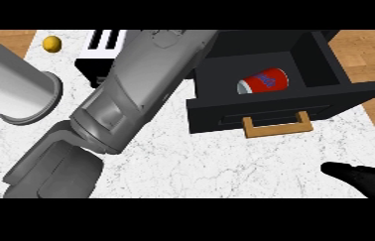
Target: Pick up the can, place it into the drawer and close the drawer
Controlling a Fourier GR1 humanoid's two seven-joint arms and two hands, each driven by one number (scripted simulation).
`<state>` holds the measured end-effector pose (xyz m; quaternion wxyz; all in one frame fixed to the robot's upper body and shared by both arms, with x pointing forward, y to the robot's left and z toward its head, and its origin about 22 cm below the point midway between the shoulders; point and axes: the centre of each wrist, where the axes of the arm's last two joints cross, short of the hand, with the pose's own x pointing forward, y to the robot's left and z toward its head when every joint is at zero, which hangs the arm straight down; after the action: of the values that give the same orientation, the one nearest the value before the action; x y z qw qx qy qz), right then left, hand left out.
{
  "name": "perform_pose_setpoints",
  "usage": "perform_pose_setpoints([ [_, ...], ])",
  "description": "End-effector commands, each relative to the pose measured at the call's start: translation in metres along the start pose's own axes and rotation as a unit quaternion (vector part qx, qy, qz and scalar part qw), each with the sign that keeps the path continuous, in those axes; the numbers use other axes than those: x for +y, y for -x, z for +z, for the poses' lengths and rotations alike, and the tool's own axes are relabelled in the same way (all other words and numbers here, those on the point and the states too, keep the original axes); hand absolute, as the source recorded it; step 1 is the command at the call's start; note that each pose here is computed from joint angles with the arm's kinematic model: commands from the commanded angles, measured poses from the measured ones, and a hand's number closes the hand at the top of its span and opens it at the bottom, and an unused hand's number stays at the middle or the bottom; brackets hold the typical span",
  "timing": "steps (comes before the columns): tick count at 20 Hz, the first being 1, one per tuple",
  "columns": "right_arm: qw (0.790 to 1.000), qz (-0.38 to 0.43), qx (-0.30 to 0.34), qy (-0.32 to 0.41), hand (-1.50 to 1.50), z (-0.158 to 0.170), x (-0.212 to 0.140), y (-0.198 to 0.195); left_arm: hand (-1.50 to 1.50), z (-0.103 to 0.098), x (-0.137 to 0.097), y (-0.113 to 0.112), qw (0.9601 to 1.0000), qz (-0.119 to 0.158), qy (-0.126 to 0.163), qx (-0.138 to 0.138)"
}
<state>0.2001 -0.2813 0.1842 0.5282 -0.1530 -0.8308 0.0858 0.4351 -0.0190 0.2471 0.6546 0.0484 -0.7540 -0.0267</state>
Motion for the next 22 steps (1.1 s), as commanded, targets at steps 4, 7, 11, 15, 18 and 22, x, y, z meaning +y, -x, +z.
perform_pose_setpoints([
  [4, 0.991, 0.113, -0.043, -0.048, -1.5, -0.015, 0.01, -0.003, -1.5, -0.001, -0.001, -0.008, 0.9993, 0.036, -0.005, 0.007],
  [7, 0.983, 0.168, -0.051, -0.052, -1.5, -0.027, 0.02, 0.001, -1.5, -0.001, 0.0, -0.008, 0.999, 0.042, -0.013, -0.003],
  [11, 0.969, 0.23, -0.049, -0.075, -1.5, -0.042, 0.042, 0.03, -1.5, 0.0, -0.001, -0.007, 0.999, 0.045, -0.006, -0.004],
  [15, 0.954, 0.281, -0.051, -0.096, -1.5, -0.059, 0.067, 0.042, -1.5, -0.003, 0.003, 0.002, 0.9995, 0.029, -0.002, -0.014],
  [18, 0.944, 0.307, -0.051, -0.11, -1.5, -0.067, 0.083, 0.062, -1.5, -0.003, 0.0, -0.006, 0.9996, 0.02, -0.007, -0.017],
  [22, 0.927, 0.353, -0.041, -0.116, -1.5, -0.07, 0.103, 0.098, -1.5, -0.006, 0.005, -0.02, 0.9995, 0.031, 0.008, -0.009],
])
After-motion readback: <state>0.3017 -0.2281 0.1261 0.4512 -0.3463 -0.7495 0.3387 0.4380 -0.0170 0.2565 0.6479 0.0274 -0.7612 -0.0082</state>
